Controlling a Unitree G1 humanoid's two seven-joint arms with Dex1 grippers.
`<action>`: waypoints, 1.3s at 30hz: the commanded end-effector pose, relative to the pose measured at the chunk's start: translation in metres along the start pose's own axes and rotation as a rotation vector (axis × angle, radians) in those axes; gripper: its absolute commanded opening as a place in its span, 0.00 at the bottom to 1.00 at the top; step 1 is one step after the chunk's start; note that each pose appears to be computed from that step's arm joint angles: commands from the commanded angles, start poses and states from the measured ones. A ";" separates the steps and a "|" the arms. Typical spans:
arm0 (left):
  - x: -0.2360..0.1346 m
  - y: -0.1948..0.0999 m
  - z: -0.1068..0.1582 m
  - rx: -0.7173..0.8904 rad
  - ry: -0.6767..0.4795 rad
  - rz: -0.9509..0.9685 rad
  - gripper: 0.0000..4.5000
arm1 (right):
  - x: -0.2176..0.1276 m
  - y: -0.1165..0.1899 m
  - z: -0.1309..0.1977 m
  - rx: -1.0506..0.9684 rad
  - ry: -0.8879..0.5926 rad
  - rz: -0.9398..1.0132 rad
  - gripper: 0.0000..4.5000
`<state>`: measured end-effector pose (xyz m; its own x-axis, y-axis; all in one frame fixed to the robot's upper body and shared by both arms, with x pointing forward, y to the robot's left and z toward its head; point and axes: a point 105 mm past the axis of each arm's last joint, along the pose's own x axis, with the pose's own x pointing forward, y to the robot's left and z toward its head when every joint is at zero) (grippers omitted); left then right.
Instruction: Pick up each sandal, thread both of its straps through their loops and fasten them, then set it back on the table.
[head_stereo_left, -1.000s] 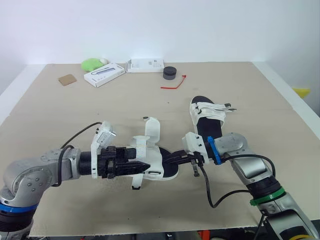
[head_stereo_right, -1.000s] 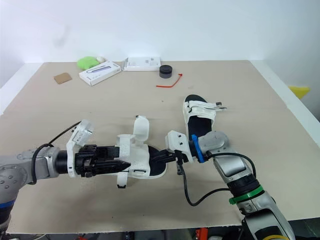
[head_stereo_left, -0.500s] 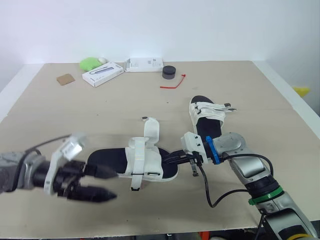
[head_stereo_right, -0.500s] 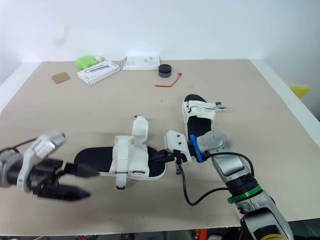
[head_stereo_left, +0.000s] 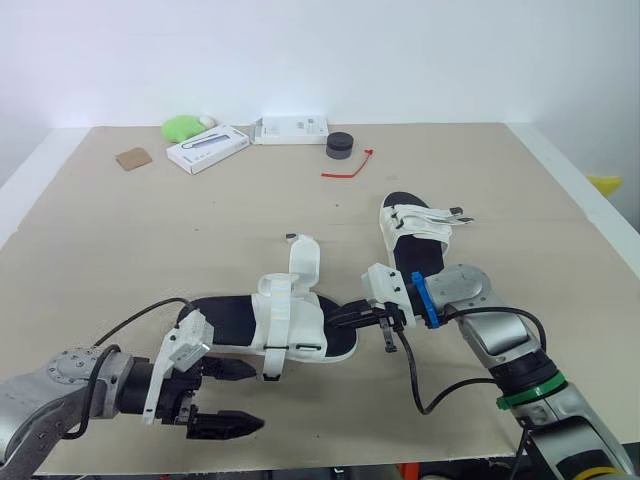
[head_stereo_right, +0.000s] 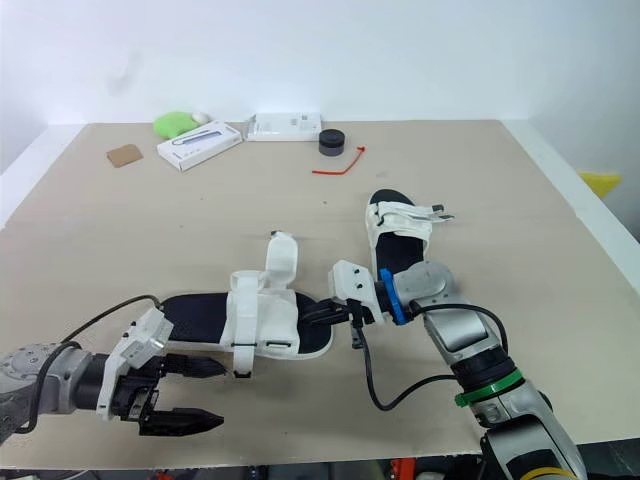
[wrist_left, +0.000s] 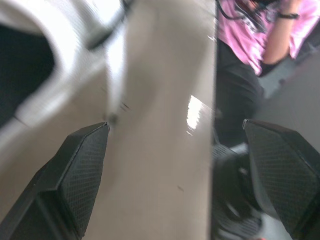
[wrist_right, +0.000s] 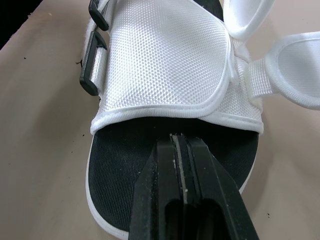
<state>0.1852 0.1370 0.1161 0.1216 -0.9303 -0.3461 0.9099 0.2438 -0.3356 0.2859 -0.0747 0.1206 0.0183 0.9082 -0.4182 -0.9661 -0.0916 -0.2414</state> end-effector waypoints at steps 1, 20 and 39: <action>0.003 0.002 0.002 0.035 -0.014 0.010 0.98 | -0.002 0.000 0.009 -0.044 -0.007 0.009 0.00; 0.033 0.013 0.003 0.021 -0.082 0.008 0.74 | -0.002 0.002 0.010 -0.047 -0.004 0.013 0.00; 0.030 -0.023 -0.018 -0.086 -0.042 -0.100 0.01 | -0.002 0.003 0.010 -0.042 -0.001 0.015 0.00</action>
<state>0.1683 0.1127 0.0908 0.0873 -0.9516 -0.2946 0.8735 0.2153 -0.4366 0.2832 -0.0749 0.1229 0.0111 0.9049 -0.4255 -0.9634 -0.1042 -0.2468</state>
